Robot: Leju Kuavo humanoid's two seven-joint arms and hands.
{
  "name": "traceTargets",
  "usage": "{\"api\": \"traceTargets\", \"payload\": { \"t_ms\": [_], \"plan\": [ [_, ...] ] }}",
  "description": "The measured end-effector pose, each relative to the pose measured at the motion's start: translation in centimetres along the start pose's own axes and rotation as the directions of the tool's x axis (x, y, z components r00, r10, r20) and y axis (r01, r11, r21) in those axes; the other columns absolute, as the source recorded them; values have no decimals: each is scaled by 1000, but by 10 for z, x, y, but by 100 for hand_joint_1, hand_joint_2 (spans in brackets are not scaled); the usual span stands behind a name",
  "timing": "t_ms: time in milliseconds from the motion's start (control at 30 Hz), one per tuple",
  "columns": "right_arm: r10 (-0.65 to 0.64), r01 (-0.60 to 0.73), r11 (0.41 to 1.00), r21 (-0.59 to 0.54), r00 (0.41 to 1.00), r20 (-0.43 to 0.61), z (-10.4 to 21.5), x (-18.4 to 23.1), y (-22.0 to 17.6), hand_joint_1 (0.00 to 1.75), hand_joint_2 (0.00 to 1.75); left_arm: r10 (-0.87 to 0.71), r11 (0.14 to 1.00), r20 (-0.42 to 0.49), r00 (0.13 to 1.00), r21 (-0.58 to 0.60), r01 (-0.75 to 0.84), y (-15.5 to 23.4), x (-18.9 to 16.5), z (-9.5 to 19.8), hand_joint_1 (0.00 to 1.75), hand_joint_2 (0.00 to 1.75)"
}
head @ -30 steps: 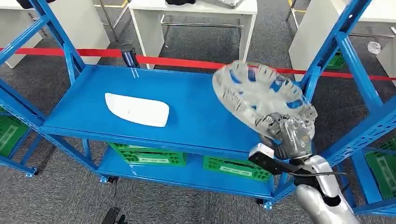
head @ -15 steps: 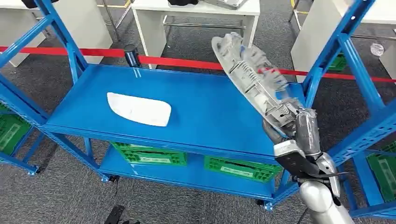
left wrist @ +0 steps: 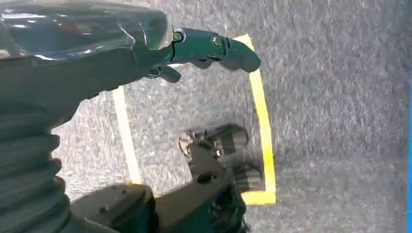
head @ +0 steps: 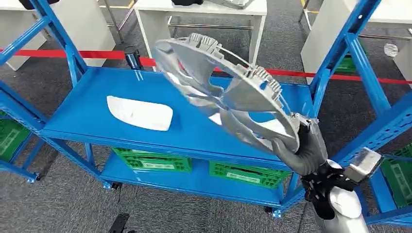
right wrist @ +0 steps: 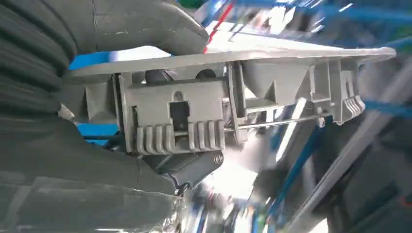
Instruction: Take the parts from the cabinet and place them on the table.
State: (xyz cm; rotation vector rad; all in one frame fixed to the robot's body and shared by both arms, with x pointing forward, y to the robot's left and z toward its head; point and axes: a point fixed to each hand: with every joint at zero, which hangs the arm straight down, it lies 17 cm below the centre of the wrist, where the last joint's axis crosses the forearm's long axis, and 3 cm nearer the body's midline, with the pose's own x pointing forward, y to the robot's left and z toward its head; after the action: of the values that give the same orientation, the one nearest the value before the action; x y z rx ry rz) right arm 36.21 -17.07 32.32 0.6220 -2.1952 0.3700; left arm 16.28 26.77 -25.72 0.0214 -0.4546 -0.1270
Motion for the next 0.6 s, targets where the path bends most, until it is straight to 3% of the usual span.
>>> {"api": "traceTargets", "payload": {
  "t_ms": [167, 367, 600],
  "plan": [
    [-158, 156, 986, 62, 987, 19, -2, 12, 13, 171, 175, 9, 1000, -16, 1000, -11, -9, -3, -2, 0, 0, 175],
    [-224, 222, 970, 97, 974, 16, -1, 14, 23, 171, 175, 58, 997, -35, 998, -47, -60, -16, -5, 2, 0, 175],
    [-308, 303, 944, 128, 951, 20, 1, 21, 30, 171, 175, 108, 994, -13, 994, 27, -108, -3, -4, 0, 0, 175]
  ]
}}
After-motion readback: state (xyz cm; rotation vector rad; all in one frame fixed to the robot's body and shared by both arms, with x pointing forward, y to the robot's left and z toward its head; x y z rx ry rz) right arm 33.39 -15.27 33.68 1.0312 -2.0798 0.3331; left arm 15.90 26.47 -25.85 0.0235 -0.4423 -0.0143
